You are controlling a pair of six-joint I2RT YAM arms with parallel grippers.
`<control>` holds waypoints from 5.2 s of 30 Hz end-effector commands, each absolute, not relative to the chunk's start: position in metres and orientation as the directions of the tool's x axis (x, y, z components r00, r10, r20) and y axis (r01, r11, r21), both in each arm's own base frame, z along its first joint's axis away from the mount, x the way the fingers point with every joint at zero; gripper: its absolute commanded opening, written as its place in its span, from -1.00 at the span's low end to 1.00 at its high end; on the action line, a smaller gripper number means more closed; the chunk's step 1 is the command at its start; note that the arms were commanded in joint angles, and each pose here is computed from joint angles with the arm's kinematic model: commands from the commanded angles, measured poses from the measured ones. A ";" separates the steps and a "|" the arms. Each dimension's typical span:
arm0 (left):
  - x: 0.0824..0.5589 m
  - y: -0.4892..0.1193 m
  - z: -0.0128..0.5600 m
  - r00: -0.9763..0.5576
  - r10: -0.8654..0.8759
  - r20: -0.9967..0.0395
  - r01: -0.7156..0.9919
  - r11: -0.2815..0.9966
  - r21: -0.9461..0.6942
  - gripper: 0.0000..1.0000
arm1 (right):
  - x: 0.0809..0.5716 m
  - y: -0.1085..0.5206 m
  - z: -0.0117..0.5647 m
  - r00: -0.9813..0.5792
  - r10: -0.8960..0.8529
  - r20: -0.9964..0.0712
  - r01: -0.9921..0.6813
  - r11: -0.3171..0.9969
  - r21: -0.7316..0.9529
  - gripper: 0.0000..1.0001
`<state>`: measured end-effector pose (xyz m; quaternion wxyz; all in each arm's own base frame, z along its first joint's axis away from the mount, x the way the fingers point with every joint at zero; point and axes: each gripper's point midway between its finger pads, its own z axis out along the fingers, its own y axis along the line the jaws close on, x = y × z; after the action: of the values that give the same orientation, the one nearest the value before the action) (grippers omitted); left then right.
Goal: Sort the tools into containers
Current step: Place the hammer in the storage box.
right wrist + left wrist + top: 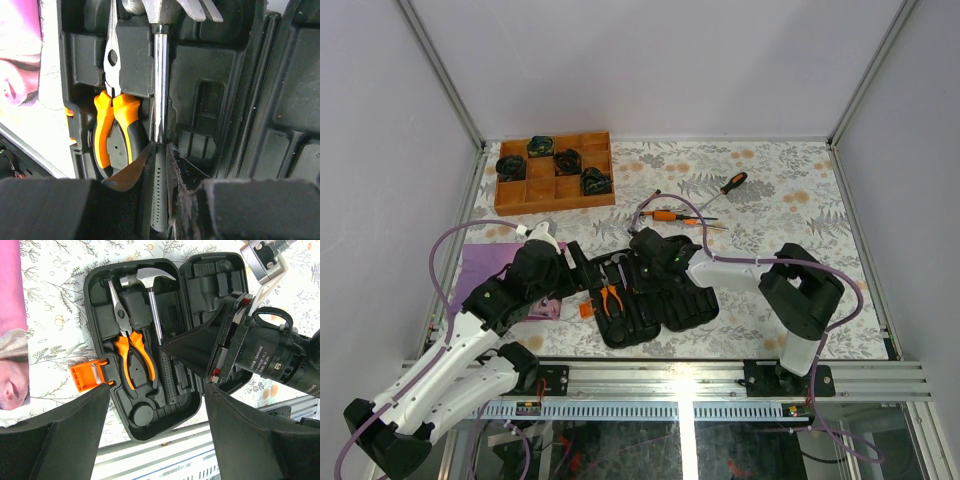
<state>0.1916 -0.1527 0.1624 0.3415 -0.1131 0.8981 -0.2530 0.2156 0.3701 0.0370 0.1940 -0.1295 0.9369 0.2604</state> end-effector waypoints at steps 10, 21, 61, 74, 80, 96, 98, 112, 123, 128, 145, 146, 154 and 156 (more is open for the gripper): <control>0.193 -0.150 0.165 -0.731 -0.367 -0.575 -0.018 0.853 -0.521 0.51 | 0.226 0.374 0.069 -0.833 -0.144 -0.534 -0.395 0.831 0.392 -0.58; 0.193 -0.150 0.165 -0.730 -0.369 -0.576 -0.017 0.852 -0.523 0.50 | 0.217 0.394 0.069 -0.786 -0.247 -0.567 -0.468 0.837 0.283 -0.64; 0.193 -0.151 0.164 -0.733 -0.367 -0.573 -0.017 0.851 -0.525 0.51 | 0.213 0.370 0.013 -0.824 -0.338 -0.455 -0.435 0.892 0.123 -0.92; 0.193 -0.151 0.164 -0.733 -0.363 -0.574 -0.015 0.853 -0.521 0.51 | 0.218 0.394 0.085 -0.732 -0.233 -0.640 -0.513 0.807 0.293 -0.84; 0.193 -0.151 0.164 -0.734 -0.365 -0.574 -0.016 0.853 -0.522 0.51 | 0.228 0.380 0.078 -0.734 -0.259 -0.628 -0.473 0.858 0.199 -0.81; 0.193 -0.151 0.163 -0.734 -0.366 -0.572 -0.016 0.852 -0.524 0.51 | 0.228 0.380 0.047 -0.762 -0.315 -0.566 -0.468 0.872 0.144 -0.80; 0.193 -0.150 0.163 -0.734 -0.366 -0.572 -0.017 0.852 -0.523 0.51 | 0.227 0.379 0.044 -0.766 -0.317 -0.559 -0.465 0.874 0.141 -0.80; 0.193 -0.151 0.163 -0.733 -0.367 -0.572 -0.017 0.851 -0.525 0.51 | 0.221 0.365 0.014 -0.809 -0.374 -0.453 -0.443 0.895 0.053 -0.80; 0.192 -0.151 0.165 -0.732 -0.367 -0.574 -0.012 0.849 -0.528 0.51 | 0.202 0.349 -0.028 -0.858 -0.415 -0.303 -0.435 0.900 -0.001 -0.80; 0.192 -0.151 0.165 -0.733 -0.367 -0.573 -0.012 0.849 -0.528 0.51 | 0.190 0.345 -0.044 -0.873 -0.421 -0.248 -0.437 0.900 0.010 -0.82; 0.193 -0.159 0.161 -0.745 -0.368 -0.557 -0.002 0.836 -0.549 0.51 | 0.147 0.325 -0.101 -0.892 -0.441 -0.096 -0.443 0.897 -0.003 -0.92; 0.194 -0.158 0.161 -0.743 -0.369 -0.558 -0.003 0.836 -0.549 0.51 | 0.153 0.328 -0.092 -0.891 -0.436 -0.126 -0.439 0.898 -0.001 -0.91; 0.194 -0.156 0.152 -0.734 -0.401 -0.549 -0.035 0.829 -0.558 0.52 | 0.212 0.365 0.036 -0.797 -0.350 -0.492 -0.432 0.900 0.060 -0.51; 0.194 -0.155 0.148 -0.733 -0.409 -0.544 -0.045 0.827 -0.561 0.52 | 0.225 0.371 0.063 -0.763 -0.308 -0.568 -0.424 0.902 0.080 -0.40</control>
<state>0.1862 -0.1525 0.1450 0.3245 -0.1153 0.9050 -0.2498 0.2231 0.3849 0.0272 0.2478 -0.1999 0.9410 0.1148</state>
